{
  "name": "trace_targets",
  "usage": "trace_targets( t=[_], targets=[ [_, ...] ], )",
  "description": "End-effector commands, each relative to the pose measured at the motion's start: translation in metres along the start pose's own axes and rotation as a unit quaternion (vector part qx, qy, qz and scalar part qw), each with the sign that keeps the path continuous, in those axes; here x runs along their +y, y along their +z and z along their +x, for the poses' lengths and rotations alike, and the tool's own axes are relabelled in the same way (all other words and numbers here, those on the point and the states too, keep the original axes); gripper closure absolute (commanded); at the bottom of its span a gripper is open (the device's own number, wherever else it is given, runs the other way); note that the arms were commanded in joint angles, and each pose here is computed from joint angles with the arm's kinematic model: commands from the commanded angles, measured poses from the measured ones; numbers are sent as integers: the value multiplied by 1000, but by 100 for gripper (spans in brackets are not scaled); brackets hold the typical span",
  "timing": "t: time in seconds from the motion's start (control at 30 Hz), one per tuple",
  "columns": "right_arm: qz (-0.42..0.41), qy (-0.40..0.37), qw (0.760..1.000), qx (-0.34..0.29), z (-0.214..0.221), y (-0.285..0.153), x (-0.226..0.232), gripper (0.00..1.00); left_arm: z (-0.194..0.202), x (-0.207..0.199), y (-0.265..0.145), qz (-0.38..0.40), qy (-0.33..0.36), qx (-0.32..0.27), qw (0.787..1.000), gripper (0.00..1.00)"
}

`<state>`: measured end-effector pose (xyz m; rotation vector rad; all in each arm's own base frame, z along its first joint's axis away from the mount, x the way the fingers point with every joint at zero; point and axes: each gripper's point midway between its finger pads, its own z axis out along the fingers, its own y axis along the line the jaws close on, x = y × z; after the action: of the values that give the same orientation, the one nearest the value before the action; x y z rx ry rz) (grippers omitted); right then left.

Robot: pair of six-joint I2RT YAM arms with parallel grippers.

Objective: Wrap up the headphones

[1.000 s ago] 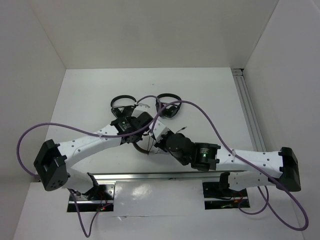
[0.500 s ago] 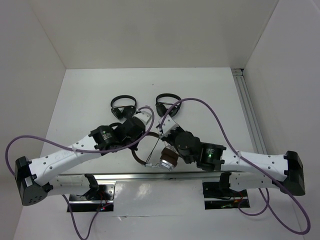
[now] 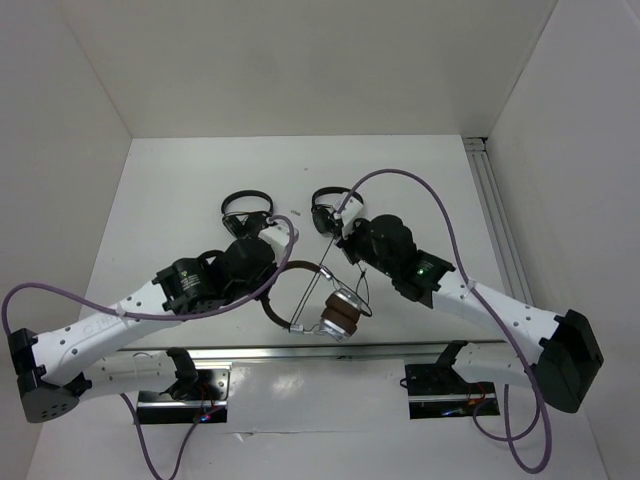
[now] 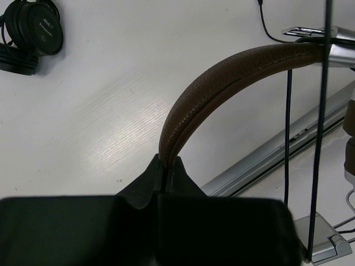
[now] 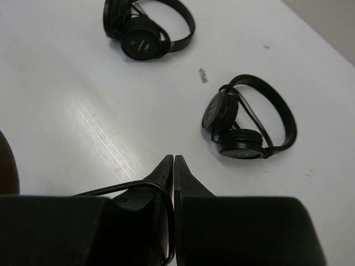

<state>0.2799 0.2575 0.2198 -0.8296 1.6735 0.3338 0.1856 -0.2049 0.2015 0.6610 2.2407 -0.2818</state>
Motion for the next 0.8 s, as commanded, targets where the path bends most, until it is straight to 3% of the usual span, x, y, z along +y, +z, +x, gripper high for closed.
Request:
trace_targets(
  t=[0.0,0.2,0.53,0.67,0.77],
  targets=[
    [-40,28,996,-69,-45,13,-11,90,13,-7,-17,41,50,29,997,100],
    [-28,49,996,-65,-33,34,-21,90,-15,0,-35,25,25,-21,999,100],
    [-77,98,988,-90,-13,48,-8,92,-68,13,-75,0,-18,-103,995,100],
    [-60,125,984,-108,-12,52,-18,97,-70,20,-76,-25,-21,-86,996,100],
    [-2,157,980,-121,-14,53,-40,100,-63,19,-67,-34,-10,-57,998,100]
  ],
)
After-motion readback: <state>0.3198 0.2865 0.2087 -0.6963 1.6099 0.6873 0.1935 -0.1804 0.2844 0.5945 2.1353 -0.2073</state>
